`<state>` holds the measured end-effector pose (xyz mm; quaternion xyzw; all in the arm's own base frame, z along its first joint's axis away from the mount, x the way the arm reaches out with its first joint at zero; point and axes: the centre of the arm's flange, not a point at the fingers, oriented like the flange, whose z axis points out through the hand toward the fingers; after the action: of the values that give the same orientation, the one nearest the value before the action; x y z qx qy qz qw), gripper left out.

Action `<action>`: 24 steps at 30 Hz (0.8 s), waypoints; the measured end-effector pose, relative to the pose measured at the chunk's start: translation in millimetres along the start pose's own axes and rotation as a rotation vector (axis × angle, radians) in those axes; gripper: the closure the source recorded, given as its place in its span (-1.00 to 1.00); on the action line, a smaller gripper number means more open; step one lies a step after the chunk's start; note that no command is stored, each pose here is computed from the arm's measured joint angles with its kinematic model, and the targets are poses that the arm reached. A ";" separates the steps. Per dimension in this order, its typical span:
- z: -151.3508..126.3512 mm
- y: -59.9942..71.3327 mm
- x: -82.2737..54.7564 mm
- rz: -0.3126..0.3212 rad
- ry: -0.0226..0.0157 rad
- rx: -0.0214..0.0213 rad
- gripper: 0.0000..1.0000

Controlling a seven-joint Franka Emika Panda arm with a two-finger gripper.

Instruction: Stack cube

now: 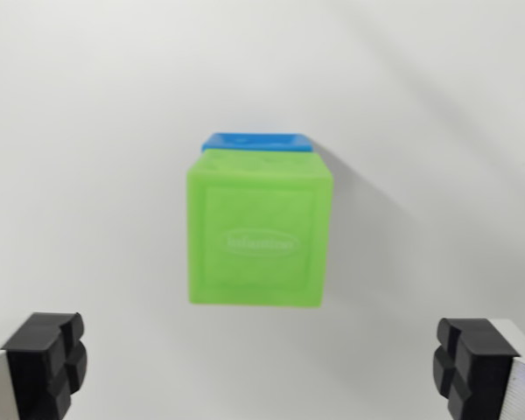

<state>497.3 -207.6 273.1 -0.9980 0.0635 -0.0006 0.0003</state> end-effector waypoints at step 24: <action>-100.0 -0.2 0.5 -0.001 0.0013 0.0011 -1.00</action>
<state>497.7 -207.5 373.1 -0.9980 0.0633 -0.0013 0.0008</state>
